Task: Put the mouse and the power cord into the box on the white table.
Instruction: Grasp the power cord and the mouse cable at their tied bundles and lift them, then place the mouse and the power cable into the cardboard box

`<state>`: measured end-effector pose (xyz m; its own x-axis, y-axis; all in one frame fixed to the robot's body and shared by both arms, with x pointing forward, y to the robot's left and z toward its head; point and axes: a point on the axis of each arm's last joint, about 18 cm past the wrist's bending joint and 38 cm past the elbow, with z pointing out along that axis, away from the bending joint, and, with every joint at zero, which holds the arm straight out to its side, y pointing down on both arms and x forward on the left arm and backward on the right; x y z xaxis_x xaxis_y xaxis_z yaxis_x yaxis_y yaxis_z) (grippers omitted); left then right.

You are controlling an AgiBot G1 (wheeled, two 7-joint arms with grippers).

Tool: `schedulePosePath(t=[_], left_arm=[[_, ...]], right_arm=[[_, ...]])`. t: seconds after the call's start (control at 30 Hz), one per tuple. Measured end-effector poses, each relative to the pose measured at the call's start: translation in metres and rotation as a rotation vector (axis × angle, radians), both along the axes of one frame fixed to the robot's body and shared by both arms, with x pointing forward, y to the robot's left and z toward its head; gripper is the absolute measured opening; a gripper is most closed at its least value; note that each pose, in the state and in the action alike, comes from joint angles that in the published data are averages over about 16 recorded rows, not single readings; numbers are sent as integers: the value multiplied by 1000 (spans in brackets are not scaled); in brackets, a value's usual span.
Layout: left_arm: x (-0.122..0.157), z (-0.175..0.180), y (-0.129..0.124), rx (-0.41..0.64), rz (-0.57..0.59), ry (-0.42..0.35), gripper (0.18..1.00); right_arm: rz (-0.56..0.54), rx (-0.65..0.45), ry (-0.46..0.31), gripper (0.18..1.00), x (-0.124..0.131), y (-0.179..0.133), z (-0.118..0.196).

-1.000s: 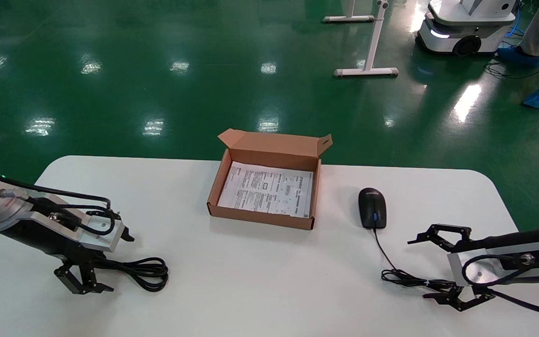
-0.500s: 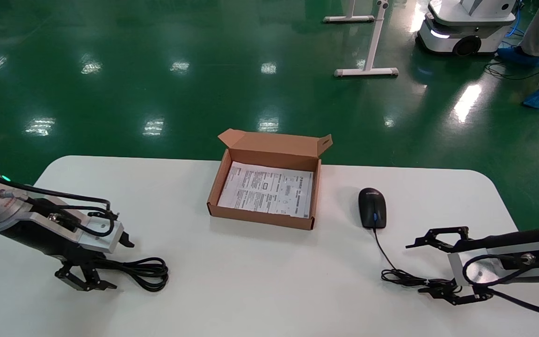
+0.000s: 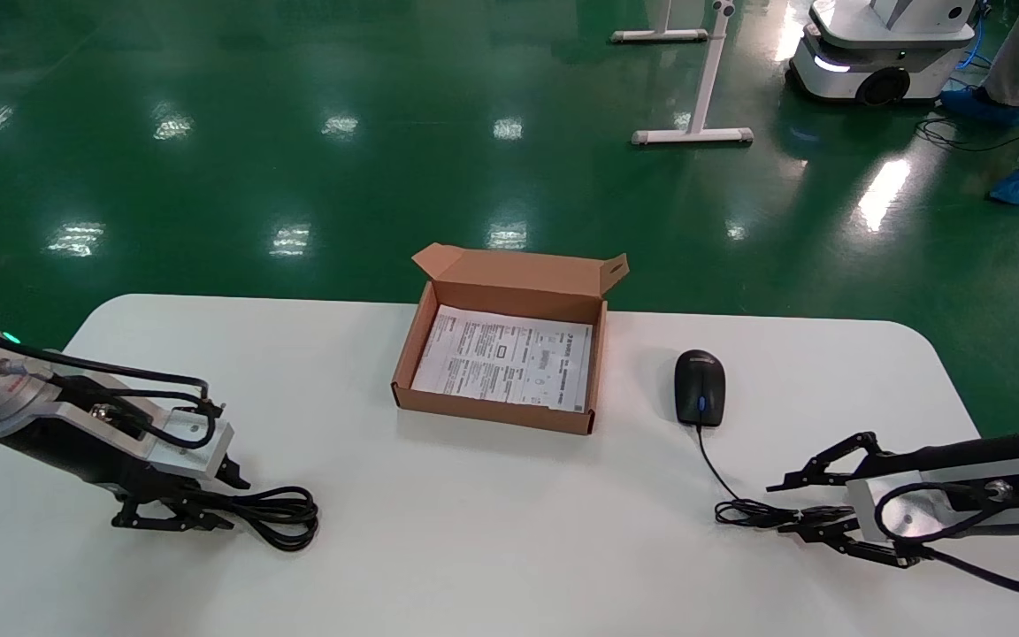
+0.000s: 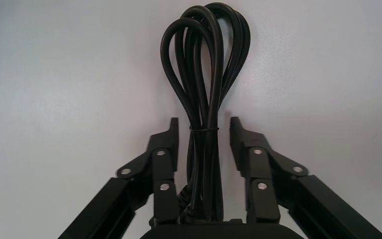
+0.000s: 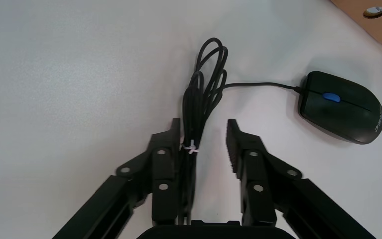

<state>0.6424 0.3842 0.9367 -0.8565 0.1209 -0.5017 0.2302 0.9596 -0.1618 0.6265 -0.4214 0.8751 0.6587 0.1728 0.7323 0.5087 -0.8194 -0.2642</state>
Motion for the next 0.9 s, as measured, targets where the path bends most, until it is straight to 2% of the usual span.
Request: schedulePosePath(t=[0.27, 0.43, 0.6, 0.9], left_arm=[[-1, 6, -2, 2, -20, -9, 363], [-4, 29, 0, 1, -57, -73, 290], [-9, 74, 2, 12, -112, -199, 252], [-18, 177, -5, 2, -154, -496, 233]], right_arm=[[4, 4, -9, 361, 0, 0, 4], [9, 32, -43, 287, 1, 3, 22], [14, 89, -119, 246, 4, 9, 63], [45, 223, -317, 223, 10, 42, 168]])
